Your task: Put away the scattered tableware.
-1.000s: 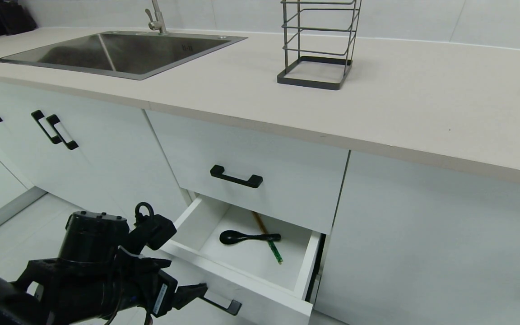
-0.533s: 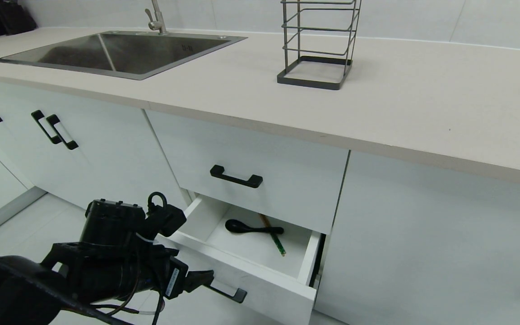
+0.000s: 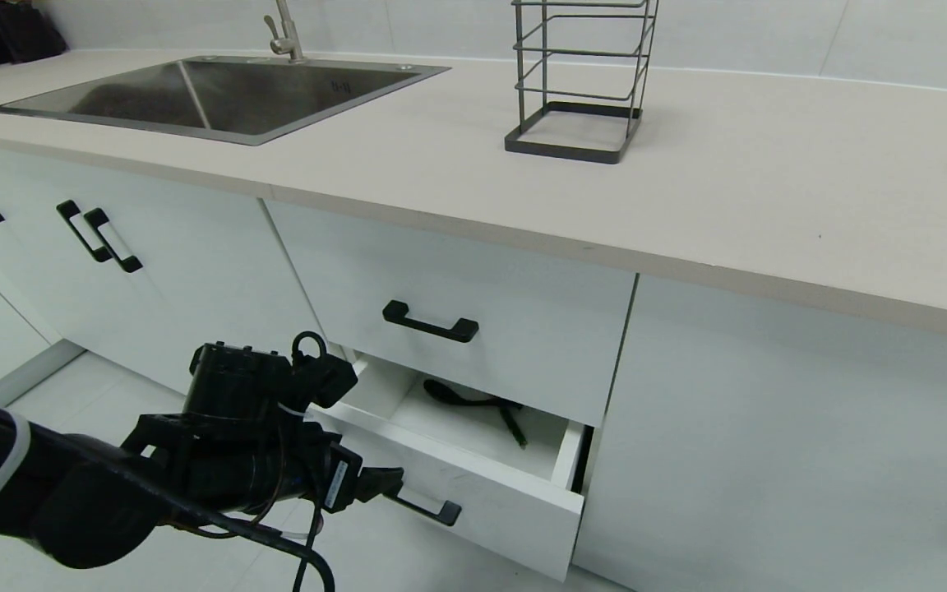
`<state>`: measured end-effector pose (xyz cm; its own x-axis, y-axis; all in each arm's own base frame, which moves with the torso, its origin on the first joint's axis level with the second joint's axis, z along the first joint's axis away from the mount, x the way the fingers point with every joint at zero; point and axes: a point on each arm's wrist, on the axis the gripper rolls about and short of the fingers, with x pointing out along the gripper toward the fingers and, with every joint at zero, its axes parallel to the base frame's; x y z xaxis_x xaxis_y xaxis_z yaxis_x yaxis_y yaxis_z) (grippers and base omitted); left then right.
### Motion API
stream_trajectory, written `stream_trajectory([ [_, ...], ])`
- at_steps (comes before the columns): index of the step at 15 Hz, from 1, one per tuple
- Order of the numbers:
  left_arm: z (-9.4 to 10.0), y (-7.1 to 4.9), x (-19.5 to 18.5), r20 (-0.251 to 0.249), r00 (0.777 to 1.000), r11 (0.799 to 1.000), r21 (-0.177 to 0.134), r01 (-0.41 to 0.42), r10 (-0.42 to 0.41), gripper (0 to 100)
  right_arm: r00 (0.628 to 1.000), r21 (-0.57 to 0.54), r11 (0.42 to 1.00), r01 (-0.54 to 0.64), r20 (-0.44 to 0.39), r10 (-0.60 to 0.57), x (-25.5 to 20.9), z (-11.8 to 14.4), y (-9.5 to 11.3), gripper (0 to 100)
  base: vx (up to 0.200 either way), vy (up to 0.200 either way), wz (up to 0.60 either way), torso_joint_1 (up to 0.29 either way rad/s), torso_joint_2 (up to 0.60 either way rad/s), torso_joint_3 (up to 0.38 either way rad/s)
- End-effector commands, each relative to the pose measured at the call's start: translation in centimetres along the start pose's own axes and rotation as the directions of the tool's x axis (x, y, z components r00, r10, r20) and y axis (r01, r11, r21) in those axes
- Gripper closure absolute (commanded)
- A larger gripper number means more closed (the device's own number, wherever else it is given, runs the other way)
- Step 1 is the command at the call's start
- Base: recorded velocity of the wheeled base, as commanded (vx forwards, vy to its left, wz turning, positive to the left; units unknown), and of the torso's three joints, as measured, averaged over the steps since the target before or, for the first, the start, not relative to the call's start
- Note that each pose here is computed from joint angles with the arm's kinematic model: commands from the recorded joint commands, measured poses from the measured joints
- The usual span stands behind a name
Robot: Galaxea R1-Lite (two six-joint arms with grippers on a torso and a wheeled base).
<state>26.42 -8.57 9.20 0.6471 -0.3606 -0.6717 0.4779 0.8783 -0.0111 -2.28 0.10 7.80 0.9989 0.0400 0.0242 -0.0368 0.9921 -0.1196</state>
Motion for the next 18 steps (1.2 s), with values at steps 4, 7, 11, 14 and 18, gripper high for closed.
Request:
stream_trajectory([
  [4, 0.7, 0.1, 1.8, 0.032, 0.999, 1.000, 0.012, -0.004, 0.004, 0, 1.000, -0.001, 1.000, 0.000, 0.000, 0.000, 0.0, 0.0, 0.0, 0, 0.000, 0.000, 0.00, 0.000, 0.00, 0.000],
  [7, 1.3, 0.3, 3.1, 0.073, 0.997, 1.000, 0.017, -0.019, 0.018, 0, 1.000, -0.001, 1.000, -0.001, 0.000, 0.001, 0.0, 0.0, 0.0, 0, 0.000, 0.000, 0.00, 0.000, 0.00, 0.000],
  [11, 2.4, 0.4, 4.1, 0.094, 0.995, 1.000, 0.025, -0.018, 0.015, 0, 1.000, -0.001, 1.000, -0.001, 0.000, 0.001, 0.0, 0.0, 0.0, 0, 0.000, 0.000, 0.00, 0.000, 0.00, 0.000],
  [14, 3.2, 0.3, 4.7, 0.118, 0.993, 0.999, 0.030, -0.021, 0.017, 0, 1.000, -0.002, 1.000, 0.000, 0.000, 0.000, 0.0, 0.0, 0.0, 0, 0.000, 0.000, 0.00, 0.000, 0.00, 0.000],
  [18, 4.0, 0.5, 5.1, 0.140, 0.990, 0.999, 0.032, -0.025, 0.021, 0, 1.000, -0.001, 1.000, -0.001, 0.000, 0.001, 0.0, 0.0, 0.0, 0, 0.000, 0.000, 0.00, 0.000, 0.00, 0.000],
])
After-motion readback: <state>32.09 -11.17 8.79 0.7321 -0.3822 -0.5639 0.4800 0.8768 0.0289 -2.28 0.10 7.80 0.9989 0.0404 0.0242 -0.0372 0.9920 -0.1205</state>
